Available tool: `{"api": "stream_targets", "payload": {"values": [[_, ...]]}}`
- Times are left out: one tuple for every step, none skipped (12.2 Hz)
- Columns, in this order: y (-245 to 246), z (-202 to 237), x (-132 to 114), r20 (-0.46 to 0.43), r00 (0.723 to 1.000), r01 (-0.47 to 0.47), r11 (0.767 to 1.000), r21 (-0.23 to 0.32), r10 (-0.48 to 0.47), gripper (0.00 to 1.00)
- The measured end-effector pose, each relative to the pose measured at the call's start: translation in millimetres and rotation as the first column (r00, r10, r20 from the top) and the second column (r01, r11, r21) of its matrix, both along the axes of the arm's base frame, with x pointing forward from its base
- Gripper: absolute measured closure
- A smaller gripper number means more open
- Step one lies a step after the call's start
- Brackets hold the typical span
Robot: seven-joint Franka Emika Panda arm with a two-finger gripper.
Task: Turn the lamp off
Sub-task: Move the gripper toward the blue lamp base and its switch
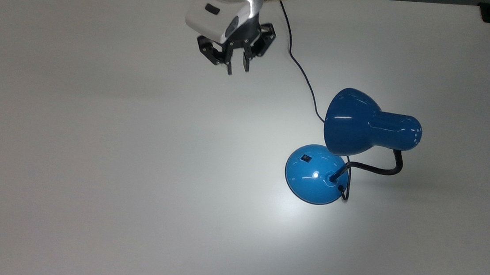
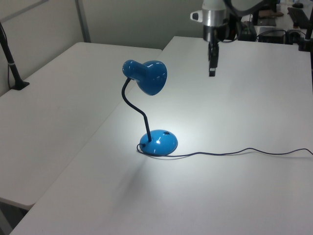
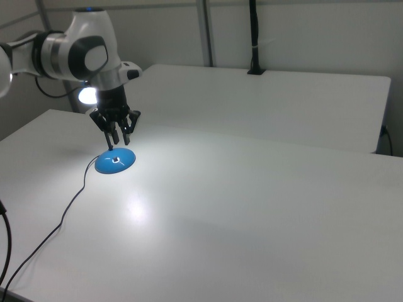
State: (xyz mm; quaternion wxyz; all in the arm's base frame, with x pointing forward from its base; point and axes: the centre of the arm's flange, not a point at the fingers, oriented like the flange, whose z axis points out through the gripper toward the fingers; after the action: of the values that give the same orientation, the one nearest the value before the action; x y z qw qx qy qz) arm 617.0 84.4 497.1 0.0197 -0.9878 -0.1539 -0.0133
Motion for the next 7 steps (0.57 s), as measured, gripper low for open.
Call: {"api": "stream_targets", "payload": {"values": [[13.0,-11.9,7.7,0.025,0.999,0.041,0.999,0.014,-0.041,0.76],[25.5,-24.2,14.9,0.048,0.995,0.084,0.996,0.03,-0.085,0.86],[37.9,-36.8,20.9,0.066,0.99,0.12,0.992,0.045,-0.123,0.97],[50.9,-50.3,25.7,0.077,0.985,0.149,0.987,0.06,-0.153,0.99],[62.4,-62.2,29.1,0.084,0.982,0.166,0.984,0.071,-0.172,0.99],[72.5,-72.9,31.7,0.09,0.978,0.179,0.981,0.08,-0.186,0.99],[81.2,-82.1,33.7,0.096,0.976,0.189,0.978,0.089,-0.197,0.99]]}}
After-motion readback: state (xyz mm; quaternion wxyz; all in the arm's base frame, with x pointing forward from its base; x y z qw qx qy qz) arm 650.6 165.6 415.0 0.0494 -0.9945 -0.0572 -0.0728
